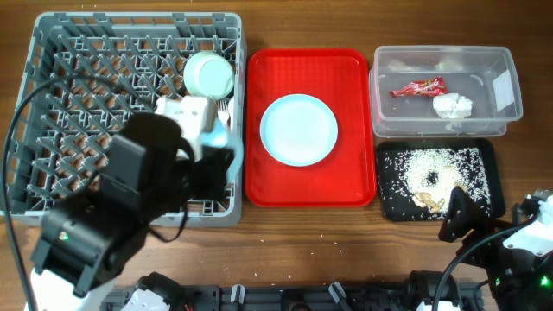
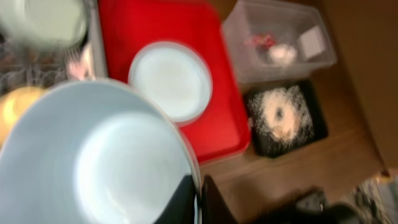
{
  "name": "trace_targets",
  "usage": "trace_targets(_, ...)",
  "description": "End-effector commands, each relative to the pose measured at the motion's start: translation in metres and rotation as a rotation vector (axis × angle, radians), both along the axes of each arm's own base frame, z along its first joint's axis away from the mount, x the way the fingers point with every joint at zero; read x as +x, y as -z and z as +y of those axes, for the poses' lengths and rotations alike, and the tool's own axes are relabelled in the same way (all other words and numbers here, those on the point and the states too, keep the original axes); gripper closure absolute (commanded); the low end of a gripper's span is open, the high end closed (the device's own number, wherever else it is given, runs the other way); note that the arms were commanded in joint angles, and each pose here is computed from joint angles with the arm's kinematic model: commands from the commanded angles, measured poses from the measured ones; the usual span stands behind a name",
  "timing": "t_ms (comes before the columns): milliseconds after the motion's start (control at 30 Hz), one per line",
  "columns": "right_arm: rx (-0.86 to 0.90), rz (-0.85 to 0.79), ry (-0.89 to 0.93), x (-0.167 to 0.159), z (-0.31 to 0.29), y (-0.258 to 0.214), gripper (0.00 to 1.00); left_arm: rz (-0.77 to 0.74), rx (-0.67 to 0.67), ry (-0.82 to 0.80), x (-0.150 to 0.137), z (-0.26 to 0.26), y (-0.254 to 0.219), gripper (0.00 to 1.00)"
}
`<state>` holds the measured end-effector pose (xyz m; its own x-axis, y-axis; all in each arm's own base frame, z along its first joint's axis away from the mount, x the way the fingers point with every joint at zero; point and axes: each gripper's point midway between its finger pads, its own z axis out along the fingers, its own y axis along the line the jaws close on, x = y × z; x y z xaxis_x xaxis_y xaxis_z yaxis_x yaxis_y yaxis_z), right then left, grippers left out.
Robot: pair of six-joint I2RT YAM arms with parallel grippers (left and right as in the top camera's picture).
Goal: Sort waste into correct bins and load items into the dishwasher rack
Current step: 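Carry the light-blue bowl into the rack and release it upside down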
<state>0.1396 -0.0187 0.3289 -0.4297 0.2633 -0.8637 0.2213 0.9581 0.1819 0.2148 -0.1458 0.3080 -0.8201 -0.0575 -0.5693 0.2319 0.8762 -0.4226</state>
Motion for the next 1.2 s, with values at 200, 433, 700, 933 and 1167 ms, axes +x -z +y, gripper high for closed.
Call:
trace_targets(200, 0.005, -0.01, 0.013, -0.001, -0.001, -0.001, 0.0, 0.102, -0.321, 0.031, 0.069, 0.023, 0.012, 0.96)
trace_targets(433, 0.005, -0.01, 0.013, -0.001, -0.001, -0.001, 0.0, 0.244, -0.834, 0.031, 0.192, 0.059, 0.045, 0.96)
trace_targets(700, 0.006, -0.01, 0.013, -0.001, -0.001, -0.001, 0.0, 0.404, -1.06, -0.107, 0.234, 0.132, 0.119, 0.96)
trace_targets(933, 0.006, -0.01, 0.013, -0.001, -0.001, -0.001, 0.0, 0.385, -0.989, -0.28, 0.237, 0.168, 0.147, 0.96)
trace_targets(1167, 0.006, -0.01, 0.013, -0.001, -0.001, -0.001, 0.0, 0.401, -0.884, -0.428, 0.23, 0.196, 0.175, 0.92)
